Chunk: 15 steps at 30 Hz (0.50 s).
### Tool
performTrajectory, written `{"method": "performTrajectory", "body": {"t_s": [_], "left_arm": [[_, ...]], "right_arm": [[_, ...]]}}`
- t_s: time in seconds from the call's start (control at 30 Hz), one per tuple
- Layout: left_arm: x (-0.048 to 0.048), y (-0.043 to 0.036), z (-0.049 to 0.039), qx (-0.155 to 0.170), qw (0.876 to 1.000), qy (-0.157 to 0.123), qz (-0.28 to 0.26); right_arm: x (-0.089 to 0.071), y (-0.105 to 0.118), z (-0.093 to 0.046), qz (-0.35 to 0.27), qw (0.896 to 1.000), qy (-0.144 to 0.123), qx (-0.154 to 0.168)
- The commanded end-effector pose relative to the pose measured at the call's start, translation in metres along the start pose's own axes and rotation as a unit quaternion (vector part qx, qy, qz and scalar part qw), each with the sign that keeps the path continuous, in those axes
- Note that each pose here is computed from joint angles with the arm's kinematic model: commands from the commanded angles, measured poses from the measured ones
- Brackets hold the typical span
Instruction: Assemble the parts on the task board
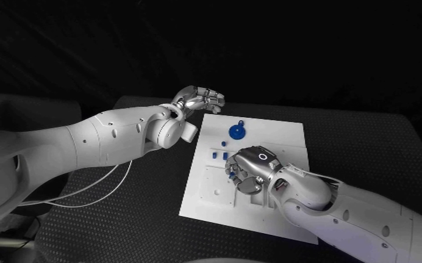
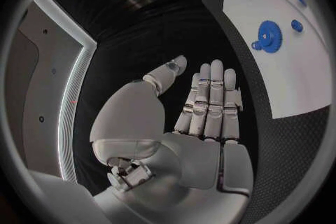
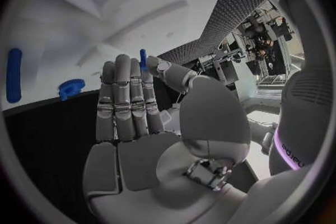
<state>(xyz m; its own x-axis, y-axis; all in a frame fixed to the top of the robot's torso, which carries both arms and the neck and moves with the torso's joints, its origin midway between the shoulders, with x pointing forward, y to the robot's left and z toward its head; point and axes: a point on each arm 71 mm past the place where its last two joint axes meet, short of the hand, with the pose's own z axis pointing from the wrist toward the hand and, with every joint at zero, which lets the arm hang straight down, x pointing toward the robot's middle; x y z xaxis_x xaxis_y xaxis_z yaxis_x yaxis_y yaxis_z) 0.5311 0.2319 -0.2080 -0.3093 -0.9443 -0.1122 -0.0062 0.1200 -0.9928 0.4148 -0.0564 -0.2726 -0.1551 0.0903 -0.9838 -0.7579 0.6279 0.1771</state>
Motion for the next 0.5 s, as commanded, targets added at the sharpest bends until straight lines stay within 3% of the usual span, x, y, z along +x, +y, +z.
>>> {"method": "performTrajectory", "body": {"t_s": [0.03, 0.5], "left_arm": [[0.0029, -0.0024, 0.0011, 0.006, 1.000, 0.001, -0.005], [0.0029, -0.0024, 0.0008, 0.005, 1.000, 0.002, -0.006]], "right_arm": [[0.0044, 0.0017, 0.0005, -0.012, 1.000, 0.005, -0.009], [0.0141, 0.0022, 0.0008, -0.014, 1.000, 0.017, -0.008]]}}
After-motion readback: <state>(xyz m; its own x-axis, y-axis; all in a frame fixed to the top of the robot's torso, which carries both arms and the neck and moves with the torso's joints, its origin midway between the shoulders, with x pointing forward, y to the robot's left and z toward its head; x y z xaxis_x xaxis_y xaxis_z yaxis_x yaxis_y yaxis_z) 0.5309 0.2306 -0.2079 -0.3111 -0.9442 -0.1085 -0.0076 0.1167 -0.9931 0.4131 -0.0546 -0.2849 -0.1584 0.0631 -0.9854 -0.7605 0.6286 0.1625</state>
